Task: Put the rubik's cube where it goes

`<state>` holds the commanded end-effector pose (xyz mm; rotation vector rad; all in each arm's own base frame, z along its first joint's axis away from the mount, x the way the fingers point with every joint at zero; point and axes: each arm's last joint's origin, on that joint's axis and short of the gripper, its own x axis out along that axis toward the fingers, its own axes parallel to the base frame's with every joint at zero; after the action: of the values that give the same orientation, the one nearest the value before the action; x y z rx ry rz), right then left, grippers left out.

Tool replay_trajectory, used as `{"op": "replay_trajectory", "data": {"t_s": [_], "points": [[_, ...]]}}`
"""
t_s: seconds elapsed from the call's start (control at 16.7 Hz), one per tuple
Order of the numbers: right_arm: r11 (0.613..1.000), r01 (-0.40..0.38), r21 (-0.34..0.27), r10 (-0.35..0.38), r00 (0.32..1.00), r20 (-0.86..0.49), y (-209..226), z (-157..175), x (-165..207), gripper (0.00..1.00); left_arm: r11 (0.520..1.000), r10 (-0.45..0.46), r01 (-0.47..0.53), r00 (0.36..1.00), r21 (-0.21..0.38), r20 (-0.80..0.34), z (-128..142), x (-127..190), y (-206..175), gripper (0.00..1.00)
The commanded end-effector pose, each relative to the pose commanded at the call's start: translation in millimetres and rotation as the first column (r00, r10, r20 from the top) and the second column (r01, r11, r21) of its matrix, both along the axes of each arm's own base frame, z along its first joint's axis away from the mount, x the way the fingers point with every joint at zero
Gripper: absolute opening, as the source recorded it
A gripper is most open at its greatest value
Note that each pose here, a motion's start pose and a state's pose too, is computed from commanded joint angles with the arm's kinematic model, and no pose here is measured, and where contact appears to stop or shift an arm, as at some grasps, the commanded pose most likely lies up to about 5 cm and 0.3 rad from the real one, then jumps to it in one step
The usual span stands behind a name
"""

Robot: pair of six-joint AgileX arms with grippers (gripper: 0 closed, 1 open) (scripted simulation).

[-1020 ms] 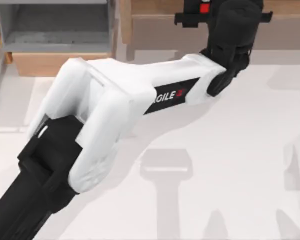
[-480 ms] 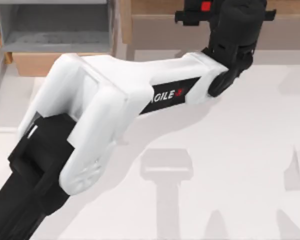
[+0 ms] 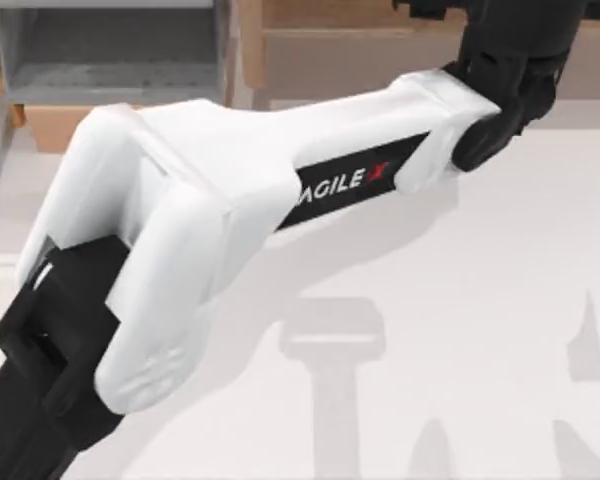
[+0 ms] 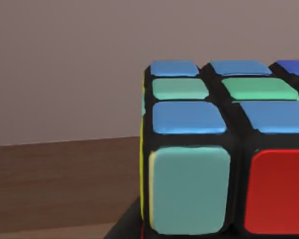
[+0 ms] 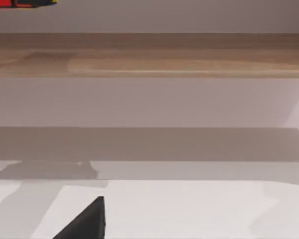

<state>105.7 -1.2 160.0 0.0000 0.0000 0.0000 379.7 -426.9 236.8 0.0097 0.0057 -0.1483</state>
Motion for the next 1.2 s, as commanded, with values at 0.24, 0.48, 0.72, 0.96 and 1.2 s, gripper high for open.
{"op": "replay_trajectory", "data": {"t_s": [0.24, 0.48, 0.72, 0.96, 1.2], "points": [[1.000, 0.000, 0.000, 0.000, 1.000, 0.000, 0, 0, 0, 1.00, 0.993, -0.118, 0.118, 0.993, 0.017, -0.010, 82, -29, 4, 0.00], [1.000, 0.000, 0.000, 0.000, 1.000, 0.000, 0, 0, 0, 1.00, 0.987, -0.152, 0.153, 0.988, 0.048, -0.029, 170, -34, 59, 0.00], [1.000, 0.000, 0.000, 0.000, 1.000, 0.000, 0, 0, 0, 1.00, 0.988, -0.095, 0.105, 0.991, 0.112, -0.089, 235, -25, 151, 0.00], [1.000, 0.000, 0.000, 0.000, 1.000, 0.000, 0, 0, 0, 1.00, 0.977, 0.027, 0.021, 0.975, 0.211, -0.221, 260, -15, 250, 0.00], [1.000, 0.000, 0.000, 0.000, 1.000, 0.000, 0, 0, 0, 1.00, 0.948, 0.179, -0.033, 0.878, 0.317, -0.444, 240, 8, 338, 0.00]]}}
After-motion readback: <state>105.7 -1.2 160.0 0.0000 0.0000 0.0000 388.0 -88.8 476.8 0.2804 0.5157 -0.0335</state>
